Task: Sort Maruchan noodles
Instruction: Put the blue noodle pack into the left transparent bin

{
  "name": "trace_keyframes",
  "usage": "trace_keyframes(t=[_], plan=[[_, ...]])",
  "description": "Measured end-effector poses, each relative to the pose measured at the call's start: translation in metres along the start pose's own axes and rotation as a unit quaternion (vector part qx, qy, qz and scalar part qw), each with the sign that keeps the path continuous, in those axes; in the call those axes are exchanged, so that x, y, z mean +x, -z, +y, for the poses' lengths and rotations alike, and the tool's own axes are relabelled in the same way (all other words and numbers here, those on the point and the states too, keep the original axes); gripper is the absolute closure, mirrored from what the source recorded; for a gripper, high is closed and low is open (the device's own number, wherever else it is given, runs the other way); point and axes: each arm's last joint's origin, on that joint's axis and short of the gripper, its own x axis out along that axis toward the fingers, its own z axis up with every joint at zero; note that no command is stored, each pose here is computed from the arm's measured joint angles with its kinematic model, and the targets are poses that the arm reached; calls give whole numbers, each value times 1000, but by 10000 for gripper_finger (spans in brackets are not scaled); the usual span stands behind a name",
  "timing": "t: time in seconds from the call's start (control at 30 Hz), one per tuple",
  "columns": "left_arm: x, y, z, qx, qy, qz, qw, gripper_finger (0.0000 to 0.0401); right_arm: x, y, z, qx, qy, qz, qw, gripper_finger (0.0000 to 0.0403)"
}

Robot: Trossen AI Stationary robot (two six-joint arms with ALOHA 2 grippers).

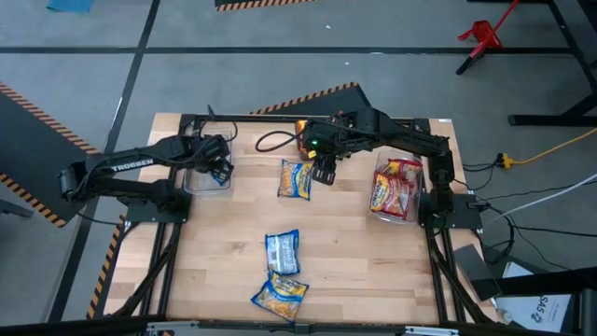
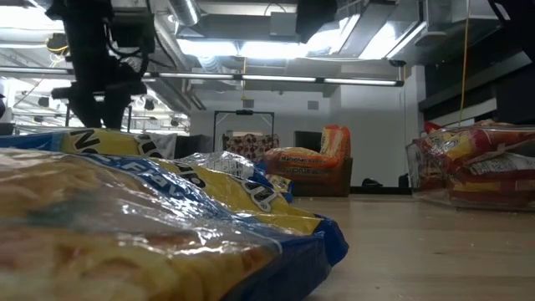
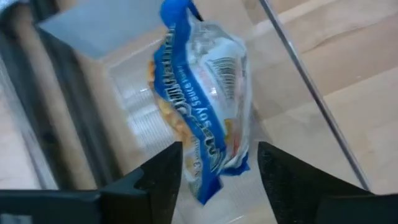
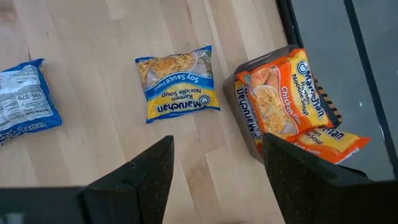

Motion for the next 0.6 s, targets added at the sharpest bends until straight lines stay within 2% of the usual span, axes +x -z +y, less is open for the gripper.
trace_keyframes(t=[0.2, 0.37, 0.47, 0.6], plan=[[21, 10, -1, -38, 6, 15, 999, 176, 0, 0, 0, 0, 0, 0, 1000, 174], [32, 17, 0, -67, 11, 13, 998, 180, 0, 0, 0, -8, 0, 0, 1000, 174], [34, 16, -2, -80, 22, 14, 996, 207, 0, 0, 0, -11, 0, 0, 1000, 174], [34, 16, -1, -80, 13, 7, 997, 278, 0, 0, 0, -11, 0, 0, 1000, 174]])
